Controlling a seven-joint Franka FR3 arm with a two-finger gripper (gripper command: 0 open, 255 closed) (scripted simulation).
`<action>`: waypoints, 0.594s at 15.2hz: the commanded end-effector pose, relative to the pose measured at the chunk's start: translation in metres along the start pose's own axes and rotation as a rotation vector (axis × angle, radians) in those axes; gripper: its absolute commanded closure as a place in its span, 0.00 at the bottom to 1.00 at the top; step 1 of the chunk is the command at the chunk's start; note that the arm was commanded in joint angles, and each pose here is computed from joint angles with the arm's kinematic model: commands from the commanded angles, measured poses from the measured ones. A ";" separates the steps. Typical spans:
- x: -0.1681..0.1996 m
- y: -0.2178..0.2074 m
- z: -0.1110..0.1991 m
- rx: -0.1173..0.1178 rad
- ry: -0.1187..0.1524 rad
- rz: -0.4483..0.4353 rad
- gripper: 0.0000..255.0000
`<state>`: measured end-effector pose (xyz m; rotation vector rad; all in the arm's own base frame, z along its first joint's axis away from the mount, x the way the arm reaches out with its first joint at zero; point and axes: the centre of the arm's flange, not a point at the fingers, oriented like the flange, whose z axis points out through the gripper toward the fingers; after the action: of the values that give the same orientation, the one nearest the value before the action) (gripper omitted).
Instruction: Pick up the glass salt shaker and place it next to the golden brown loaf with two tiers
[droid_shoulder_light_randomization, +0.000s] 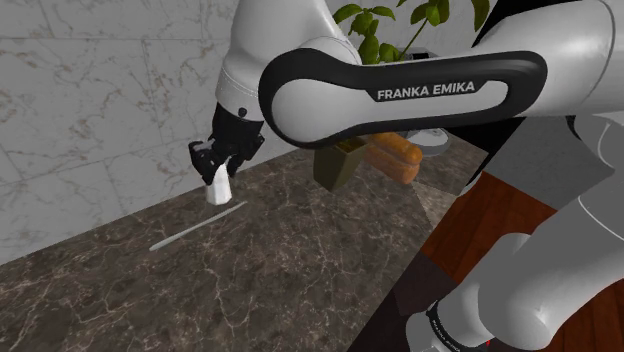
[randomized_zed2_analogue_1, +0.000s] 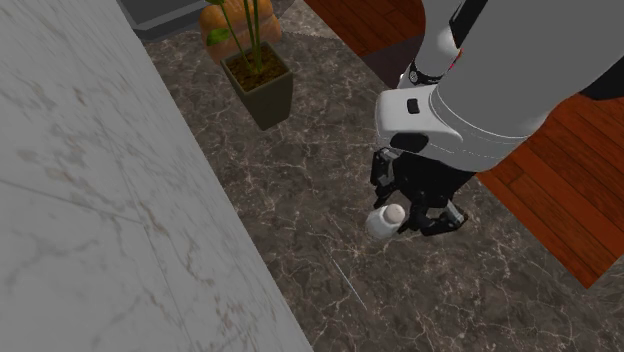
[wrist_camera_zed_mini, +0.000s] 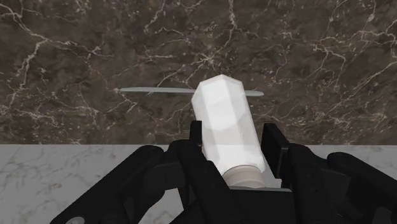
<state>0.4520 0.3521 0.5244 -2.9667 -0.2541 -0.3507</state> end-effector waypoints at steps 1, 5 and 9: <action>0.003 -0.001 -0.010 0.000 0.000 0.000 1.00; 0.008 -0.004 -0.030 0.000 0.000 0.000 1.00; -0.008 0.031 -0.039 0.000 0.000 0.000 1.00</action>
<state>0.4449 0.3285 0.5559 -2.9682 -0.2540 -0.3505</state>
